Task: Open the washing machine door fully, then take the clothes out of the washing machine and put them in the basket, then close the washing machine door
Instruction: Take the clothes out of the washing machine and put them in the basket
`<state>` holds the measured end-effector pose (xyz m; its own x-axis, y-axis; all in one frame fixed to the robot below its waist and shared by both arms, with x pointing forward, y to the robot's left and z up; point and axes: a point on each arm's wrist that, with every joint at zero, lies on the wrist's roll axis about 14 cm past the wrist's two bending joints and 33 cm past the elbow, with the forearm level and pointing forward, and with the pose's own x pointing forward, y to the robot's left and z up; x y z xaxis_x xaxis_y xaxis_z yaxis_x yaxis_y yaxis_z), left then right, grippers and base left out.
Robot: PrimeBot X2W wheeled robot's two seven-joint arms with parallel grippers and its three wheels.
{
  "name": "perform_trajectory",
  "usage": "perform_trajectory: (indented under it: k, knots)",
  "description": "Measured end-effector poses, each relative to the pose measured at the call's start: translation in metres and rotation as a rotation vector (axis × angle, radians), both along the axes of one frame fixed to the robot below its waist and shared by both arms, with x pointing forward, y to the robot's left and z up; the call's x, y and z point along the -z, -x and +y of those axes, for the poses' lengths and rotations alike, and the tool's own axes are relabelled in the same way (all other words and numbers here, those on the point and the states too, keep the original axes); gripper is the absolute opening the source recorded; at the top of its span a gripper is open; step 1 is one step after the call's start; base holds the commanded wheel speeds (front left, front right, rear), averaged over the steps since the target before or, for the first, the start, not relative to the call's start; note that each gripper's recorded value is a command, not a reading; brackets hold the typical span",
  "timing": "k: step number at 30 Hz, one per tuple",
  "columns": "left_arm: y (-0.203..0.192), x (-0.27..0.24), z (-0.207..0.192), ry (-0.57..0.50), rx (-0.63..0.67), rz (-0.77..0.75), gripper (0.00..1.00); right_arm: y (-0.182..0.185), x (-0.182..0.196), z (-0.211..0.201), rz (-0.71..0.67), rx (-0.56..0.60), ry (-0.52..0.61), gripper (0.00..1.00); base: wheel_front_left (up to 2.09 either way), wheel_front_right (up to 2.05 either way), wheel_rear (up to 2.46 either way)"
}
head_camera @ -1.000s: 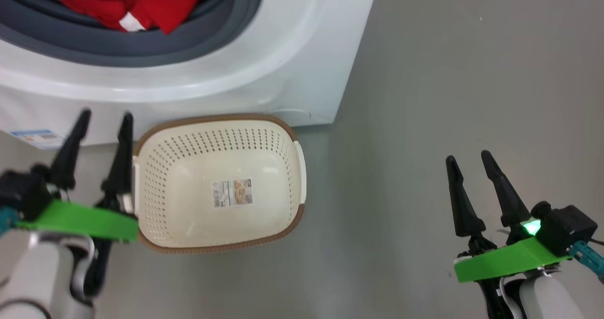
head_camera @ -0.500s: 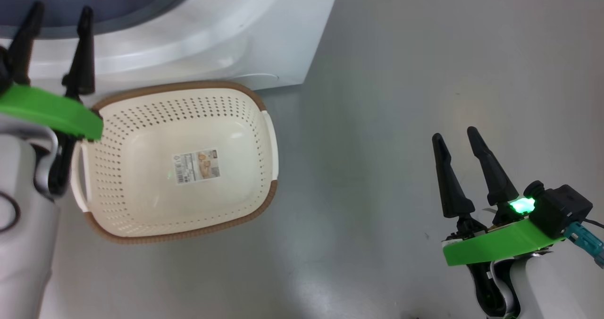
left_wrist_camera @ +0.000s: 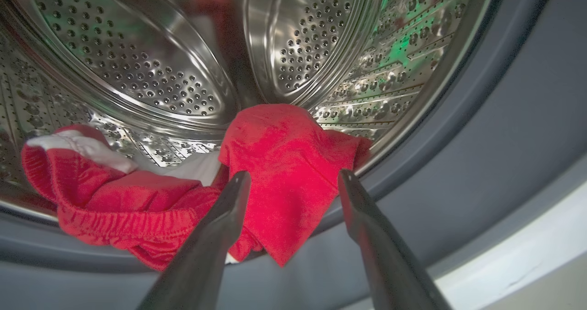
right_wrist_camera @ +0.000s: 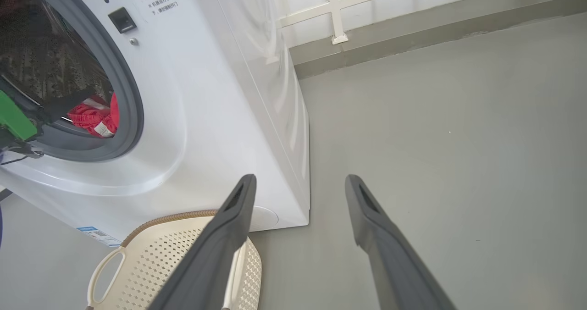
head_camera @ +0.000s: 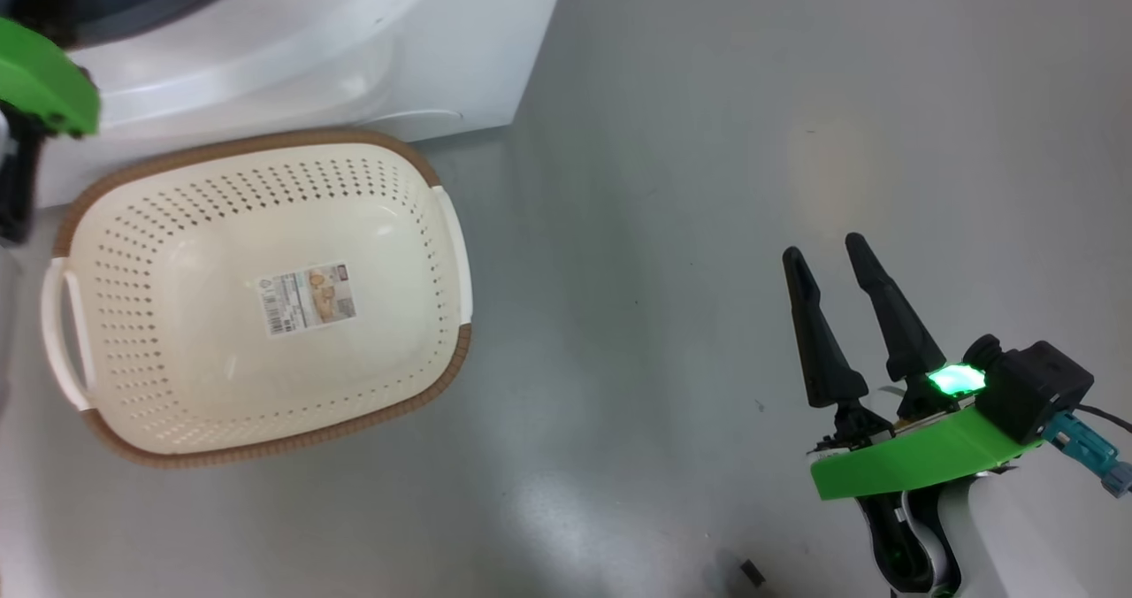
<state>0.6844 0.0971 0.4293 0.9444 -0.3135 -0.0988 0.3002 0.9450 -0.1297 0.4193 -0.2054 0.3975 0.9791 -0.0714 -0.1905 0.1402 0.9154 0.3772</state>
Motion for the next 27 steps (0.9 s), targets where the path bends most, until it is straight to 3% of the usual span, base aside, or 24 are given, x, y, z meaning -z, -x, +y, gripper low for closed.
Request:
perform_trajectory:
  k: [13, 27]
  knots:
    - [-0.038, 0.028, 0.012, -0.109, -0.017, 0.087, 1.00, 0.004, 0.008, -0.009, 0.029, 0.024, 0.013, 1.00, 0.00, 0.00, 0.00]
    - [-0.044, 0.061, 0.000, -0.185, 0.048, 0.191, 1.00, 0.008, 0.015, -0.012, 0.054, 0.041, 0.001, 1.00, 0.00, 0.00, 0.00]
